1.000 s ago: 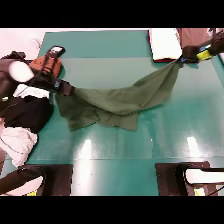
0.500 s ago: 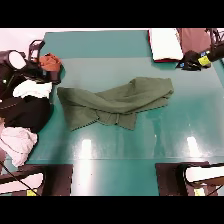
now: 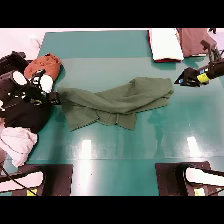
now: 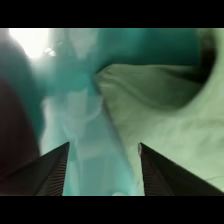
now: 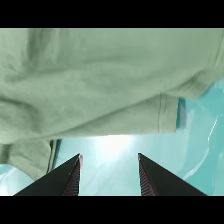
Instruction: Fold the shirts.
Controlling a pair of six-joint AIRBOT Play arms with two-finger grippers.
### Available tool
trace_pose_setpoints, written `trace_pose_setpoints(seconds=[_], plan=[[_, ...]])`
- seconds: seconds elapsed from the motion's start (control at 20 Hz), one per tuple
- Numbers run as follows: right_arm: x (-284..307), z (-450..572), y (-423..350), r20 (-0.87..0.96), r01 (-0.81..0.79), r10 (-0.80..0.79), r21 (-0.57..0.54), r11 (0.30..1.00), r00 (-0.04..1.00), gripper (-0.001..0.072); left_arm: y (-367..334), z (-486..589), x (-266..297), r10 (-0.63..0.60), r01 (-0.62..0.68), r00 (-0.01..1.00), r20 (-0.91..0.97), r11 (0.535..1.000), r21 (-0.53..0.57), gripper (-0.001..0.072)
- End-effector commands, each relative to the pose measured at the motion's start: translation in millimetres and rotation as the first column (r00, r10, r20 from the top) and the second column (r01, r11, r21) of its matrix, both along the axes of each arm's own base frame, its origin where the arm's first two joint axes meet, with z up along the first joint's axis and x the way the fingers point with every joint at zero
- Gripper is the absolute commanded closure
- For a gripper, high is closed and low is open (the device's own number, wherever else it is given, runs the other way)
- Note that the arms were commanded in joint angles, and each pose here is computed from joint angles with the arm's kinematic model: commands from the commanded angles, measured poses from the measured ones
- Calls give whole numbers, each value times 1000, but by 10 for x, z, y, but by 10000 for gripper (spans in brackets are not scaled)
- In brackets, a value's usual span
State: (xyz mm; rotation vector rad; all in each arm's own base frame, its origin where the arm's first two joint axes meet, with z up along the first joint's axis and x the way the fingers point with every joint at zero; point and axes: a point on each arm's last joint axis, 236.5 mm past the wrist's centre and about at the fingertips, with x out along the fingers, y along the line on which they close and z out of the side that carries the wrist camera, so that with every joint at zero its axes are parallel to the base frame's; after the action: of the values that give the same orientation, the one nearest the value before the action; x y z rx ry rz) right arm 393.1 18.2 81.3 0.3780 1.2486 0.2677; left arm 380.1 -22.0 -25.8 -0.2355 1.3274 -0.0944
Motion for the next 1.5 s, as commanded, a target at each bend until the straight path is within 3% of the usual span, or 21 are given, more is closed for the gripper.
trace_pose_setpoints(seconds=[0.0, 0.2, 0.35, 0.5, 0.6, 0.65, 0.8, 0.9, 1.1, 1.2, 1.25, 1.3, 1.45], plan=[[-114, -131, 22, -25, 6, -6, 6, 1000, 1000, 314, -79, 94, 156, 3, 0, 997, 72, 999, -42, 189], [-119, -138, 25, -26, 1, -1, 6, 1000, 1000, 314, -245, 760, 407, -111, 130, 961, 254, 990, -56, 189], [-123, -137, 27, -27, 0, 0, 7, 1000, 1000, 314, -267, 594, 355, -110, 127, 972, 210, 989, -73, 189], [-127, -137, 28, -29, 0, 1, 7, 1000, 1000, 316, -466, 544, 401, -67, 106, 977, 201, 977, -186, 208], [-151, -141, 35, -38, -5, 6, 9, 1000, 999, 328, -562, 621, 425, -65, 117, 973, 221, 966, -229, 572], [-160, -142, 38, -42, -7, 8, 10, 1000, 999, 328, -585, 639, 394, -80, 130, 973, 215, 963, -234, 677], [-212, -121, 53, -52, -17, 18, 12, 1000, 999, 328, -672, 864, 162, -146, 196, 966, 213, 952, -236, 681], [-221, -53, 54, -32, -16, 17, 6, 1000, 999, 328, -816, 1225, -140, -262, 320, 925, 275, 927, -193, 682], [-204, 200, 44, 62, 0, 1, -16, 1000, 998, 328, -1310, 1539, -1187, -542, 585, 806, 237, 790, -182, 680], [-201, 307, 40, 101, 7, -4, -24, 1000, 995, 332, -1489, 1470, -1484, -562, 593, 805, 189, 773, -228, 676], [-202, 344, 40, 114, 9, -6, -27, 1000, 993, 331, -1569, 1435, -1542, -560, 588, 809, 177, 770, -248, 449], [-203, 367, 39, 123, 11, -7, -29, 1000, 992, 331, -1617, 1433, -1510, -550, 582, 813, 191, 774, -248, 72], [-210, 379, 39, 125, 11, -7, -29, 1000, 992, 331, -1562, 1699, -897, -375, 469, 846, 379, 861, -197, 45]])
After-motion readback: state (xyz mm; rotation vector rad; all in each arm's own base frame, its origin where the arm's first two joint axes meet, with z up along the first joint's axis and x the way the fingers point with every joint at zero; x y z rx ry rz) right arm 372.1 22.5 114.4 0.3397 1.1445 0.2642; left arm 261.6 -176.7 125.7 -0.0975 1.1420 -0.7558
